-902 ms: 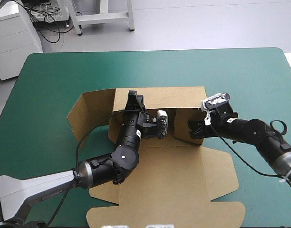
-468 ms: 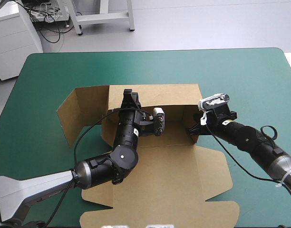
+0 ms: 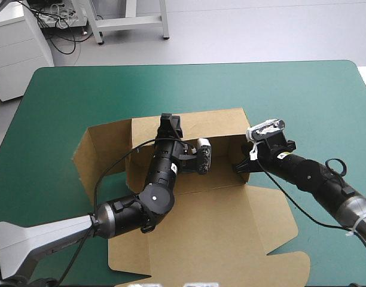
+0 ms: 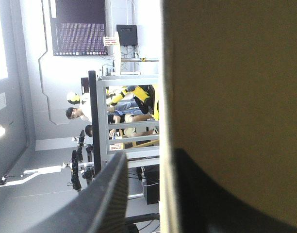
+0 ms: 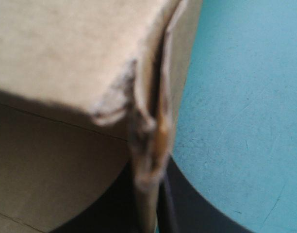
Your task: Fold the box
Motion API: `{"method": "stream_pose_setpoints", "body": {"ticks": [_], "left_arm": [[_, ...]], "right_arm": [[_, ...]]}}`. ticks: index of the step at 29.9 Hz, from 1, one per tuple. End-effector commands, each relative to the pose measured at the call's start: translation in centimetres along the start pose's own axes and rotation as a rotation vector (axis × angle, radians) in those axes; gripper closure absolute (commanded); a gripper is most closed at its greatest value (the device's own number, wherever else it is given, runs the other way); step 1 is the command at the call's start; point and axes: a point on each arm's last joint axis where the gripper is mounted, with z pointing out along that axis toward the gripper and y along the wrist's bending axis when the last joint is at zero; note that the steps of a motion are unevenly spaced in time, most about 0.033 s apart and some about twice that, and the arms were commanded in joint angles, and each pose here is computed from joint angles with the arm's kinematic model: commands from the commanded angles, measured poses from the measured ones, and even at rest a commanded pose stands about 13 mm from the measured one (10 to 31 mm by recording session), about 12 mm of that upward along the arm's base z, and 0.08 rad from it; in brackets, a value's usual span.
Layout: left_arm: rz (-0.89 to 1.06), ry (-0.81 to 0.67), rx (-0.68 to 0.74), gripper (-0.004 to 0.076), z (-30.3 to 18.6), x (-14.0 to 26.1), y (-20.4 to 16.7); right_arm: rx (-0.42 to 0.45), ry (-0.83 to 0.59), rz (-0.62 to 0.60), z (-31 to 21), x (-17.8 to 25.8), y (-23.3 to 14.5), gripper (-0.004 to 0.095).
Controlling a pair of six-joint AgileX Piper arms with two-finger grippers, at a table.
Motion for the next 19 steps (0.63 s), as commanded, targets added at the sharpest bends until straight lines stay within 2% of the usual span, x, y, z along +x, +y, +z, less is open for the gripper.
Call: {"method": "stream_pose_setpoints", "body": {"ticks": [1, 3, 10, 19], "left_arm": [[-0.006, -0.037, -0.121, 0.0281, -0.9, -0.1, 2.7], [-0.006, -0.037, -0.121, 0.0247, -0.9, -0.1, 2.7], [-0.005, -0.027, -0.139, 0.0247, -1.4, -0.5, 2.7], [0.003, -0.074, -0.171, 0.0247, -4.0, -2.7, 2.3]], "right_arm": [[0.025, -0.088, -0.014, -1.0, -1.6, 0.0, 0.0916], [0.039, -0.101, -0.013, -0.9, -1.7, -0.2, 0.0916], [0.117, -0.167, 0.008, -0.5, -2.3, -1.0, 0.0916], [0.153, -0.154, 0.024, 2.7, -4.3, -2.6, 0.0916]]}}
